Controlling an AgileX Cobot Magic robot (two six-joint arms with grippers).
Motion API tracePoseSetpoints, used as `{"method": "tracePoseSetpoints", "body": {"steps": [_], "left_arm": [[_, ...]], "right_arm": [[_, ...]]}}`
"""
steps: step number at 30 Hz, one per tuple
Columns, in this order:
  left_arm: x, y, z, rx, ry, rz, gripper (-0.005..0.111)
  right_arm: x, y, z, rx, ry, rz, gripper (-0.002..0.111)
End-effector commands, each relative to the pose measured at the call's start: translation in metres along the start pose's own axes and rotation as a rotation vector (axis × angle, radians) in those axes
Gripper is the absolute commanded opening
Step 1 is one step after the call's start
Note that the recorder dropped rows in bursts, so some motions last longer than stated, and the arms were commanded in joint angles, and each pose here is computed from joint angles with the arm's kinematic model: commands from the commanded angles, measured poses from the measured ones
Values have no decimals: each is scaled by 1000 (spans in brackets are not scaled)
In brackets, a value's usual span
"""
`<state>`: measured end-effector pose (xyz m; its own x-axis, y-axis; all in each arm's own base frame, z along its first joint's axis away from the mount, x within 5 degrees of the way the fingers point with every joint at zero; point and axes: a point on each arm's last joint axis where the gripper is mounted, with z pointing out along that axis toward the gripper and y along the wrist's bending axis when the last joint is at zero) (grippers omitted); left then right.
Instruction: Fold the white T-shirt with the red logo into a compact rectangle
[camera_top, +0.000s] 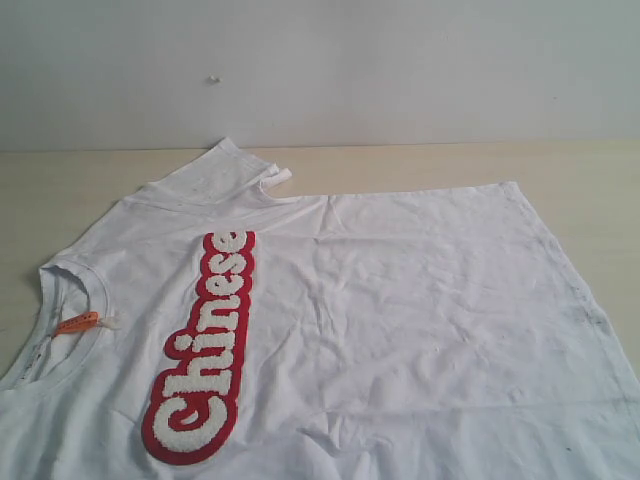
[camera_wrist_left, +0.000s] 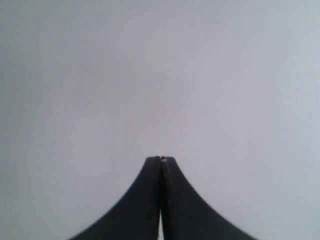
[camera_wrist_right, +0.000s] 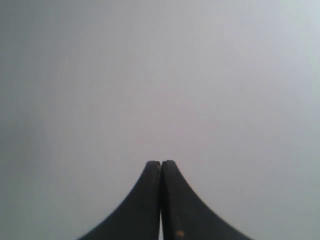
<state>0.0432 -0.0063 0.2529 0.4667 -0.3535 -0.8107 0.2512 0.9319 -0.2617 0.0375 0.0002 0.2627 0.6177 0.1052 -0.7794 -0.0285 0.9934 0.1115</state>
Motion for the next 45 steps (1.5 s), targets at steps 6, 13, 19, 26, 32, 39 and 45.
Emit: {"method": "tracePoseSetpoints", "body": {"steps": [6,13,19,26,32,39,45], "left_arm": [[-29,-15,6,106,-91,-262,0],[-82,-30,19,23,-13,-76,0],[-120,-39,43,-20,0,21,0],[-129,-28,92,-195,180,174,0],[-98,-11,121,-280,398,243,0],[-29,-4,144,-166,865,442,0],[39,4,157,-54,1224,557,0]], "right_arm": [[-39,13,12,-103,-103,203,0],[-82,21,26,-73,-5,102,0],[-112,19,38,3,25,66,0],[-125,10,69,141,188,-49,0],[-102,-1,95,213,444,-138,0],[-64,4,119,82,728,-143,0],[-25,8,140,-76,957,-158,0]]}}
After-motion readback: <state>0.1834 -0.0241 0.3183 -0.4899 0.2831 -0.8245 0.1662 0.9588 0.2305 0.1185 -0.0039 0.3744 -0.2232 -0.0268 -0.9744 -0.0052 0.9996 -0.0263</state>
